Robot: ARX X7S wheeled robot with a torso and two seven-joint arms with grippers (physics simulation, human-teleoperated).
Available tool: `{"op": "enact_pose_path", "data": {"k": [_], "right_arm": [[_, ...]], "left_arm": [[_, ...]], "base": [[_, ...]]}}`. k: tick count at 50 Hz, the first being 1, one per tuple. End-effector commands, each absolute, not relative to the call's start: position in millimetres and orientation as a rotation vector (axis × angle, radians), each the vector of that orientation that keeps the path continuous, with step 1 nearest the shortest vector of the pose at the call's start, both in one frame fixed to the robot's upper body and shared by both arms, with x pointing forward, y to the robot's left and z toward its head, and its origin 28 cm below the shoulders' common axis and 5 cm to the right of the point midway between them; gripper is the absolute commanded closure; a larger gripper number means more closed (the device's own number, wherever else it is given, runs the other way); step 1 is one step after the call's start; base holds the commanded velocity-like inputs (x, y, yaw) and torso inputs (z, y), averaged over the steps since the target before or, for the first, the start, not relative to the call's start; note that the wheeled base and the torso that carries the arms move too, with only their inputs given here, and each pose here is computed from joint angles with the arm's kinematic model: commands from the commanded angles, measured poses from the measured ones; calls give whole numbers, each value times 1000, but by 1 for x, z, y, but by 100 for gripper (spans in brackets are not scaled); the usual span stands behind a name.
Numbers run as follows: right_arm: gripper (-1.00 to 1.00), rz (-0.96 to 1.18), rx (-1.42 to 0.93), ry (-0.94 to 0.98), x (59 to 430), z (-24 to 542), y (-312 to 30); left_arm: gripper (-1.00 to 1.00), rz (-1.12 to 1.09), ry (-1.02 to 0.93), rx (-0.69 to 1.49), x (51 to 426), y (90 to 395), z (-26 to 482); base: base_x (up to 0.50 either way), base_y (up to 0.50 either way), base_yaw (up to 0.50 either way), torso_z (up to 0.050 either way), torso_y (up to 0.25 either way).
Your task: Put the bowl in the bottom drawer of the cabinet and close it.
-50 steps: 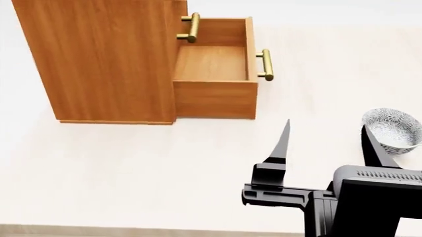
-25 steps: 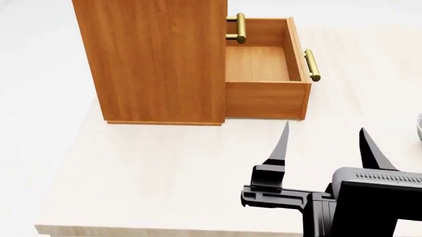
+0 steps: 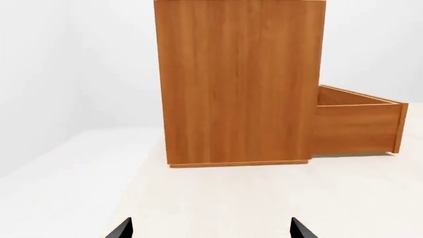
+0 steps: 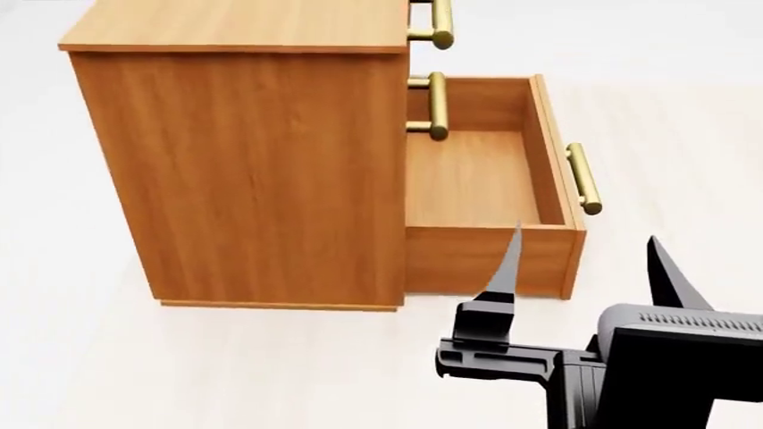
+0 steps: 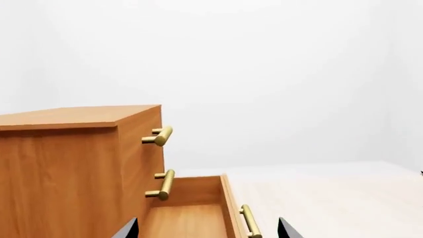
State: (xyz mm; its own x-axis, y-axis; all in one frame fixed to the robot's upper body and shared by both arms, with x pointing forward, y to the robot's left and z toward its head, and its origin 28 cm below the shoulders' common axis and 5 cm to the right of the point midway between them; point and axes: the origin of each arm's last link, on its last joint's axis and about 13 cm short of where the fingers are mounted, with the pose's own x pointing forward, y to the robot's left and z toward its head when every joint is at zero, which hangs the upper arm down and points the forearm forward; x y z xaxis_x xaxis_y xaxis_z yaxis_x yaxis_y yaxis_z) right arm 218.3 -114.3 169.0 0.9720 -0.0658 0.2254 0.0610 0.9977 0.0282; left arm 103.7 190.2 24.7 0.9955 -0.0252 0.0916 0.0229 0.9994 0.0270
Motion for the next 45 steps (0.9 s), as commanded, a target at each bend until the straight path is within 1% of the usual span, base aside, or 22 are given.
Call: {"op": "enact_pose_path", "data": {"k": [1,45], "right_arm": [[-100,-60,14,-230,219,170,-114],[-100,-62,21,-221,221,165,-116]], "left_arm": [[-100,-24,-91,26,104,190,25],[-100,-24,-93,20,103,190,25]], "base": [[500,0,0,0,0],[500,0,0,0,0]]}}
